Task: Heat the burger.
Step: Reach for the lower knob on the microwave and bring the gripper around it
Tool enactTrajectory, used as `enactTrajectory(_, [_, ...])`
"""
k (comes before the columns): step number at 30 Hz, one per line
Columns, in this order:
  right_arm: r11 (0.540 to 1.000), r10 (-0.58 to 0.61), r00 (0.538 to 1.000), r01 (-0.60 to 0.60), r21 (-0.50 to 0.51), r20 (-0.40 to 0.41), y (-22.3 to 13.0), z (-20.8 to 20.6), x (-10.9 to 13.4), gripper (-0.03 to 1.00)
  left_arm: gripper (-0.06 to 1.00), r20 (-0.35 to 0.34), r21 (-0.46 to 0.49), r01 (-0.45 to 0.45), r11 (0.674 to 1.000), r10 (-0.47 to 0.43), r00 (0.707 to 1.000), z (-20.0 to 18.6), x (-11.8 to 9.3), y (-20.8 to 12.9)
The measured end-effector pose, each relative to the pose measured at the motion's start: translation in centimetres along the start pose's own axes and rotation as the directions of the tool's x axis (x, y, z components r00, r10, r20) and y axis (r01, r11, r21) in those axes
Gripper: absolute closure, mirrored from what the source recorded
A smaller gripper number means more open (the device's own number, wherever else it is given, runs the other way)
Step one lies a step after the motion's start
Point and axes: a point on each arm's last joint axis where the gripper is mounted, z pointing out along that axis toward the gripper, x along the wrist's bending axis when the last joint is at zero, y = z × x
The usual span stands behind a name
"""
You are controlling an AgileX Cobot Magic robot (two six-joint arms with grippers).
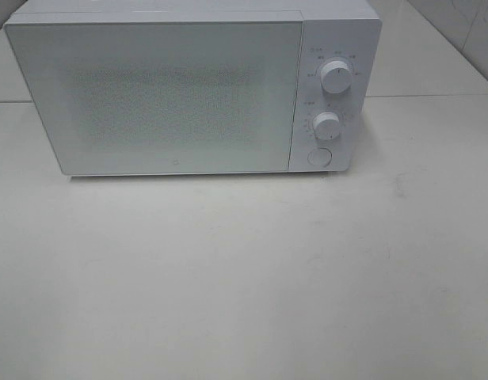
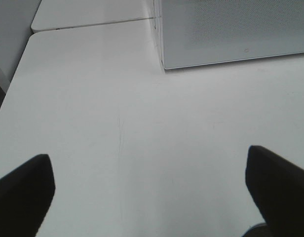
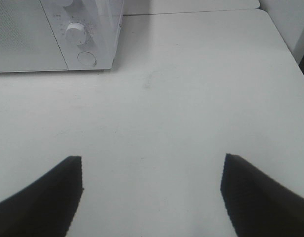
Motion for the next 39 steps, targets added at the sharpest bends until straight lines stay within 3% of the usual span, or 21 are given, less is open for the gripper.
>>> enactTrajectory(9, [1.0, 0.0, 1.0, 0.0, -0.001, 0.0, 0.0, 0.0, 0.0, 0.21, -0.03, 0.0, 0.0, 0.0, 1.0, 0.0, 1.0, 0.0, 0.0, 0.0])
enactTrajectory(18, [0.997, -0.001, 1.0, 0.001, -0.078, -0.006, 2.2, 0.2, 0.2, 0.21, -0.03, 0.0, 0.0, 0.0, 1.0, 0.0, 1.0, 0.0, 0.0, 0.0])
enactTrajectory(39, [0.996, -0.004, 1.0, 0.003, -0.091, -0.009, 8.0, 7.6, 0.7, 0.21, -0.03, 0.0, 0.0, 0.0, 1.0, 0.0, 1.0, 0.0, 0.0, 0.0])
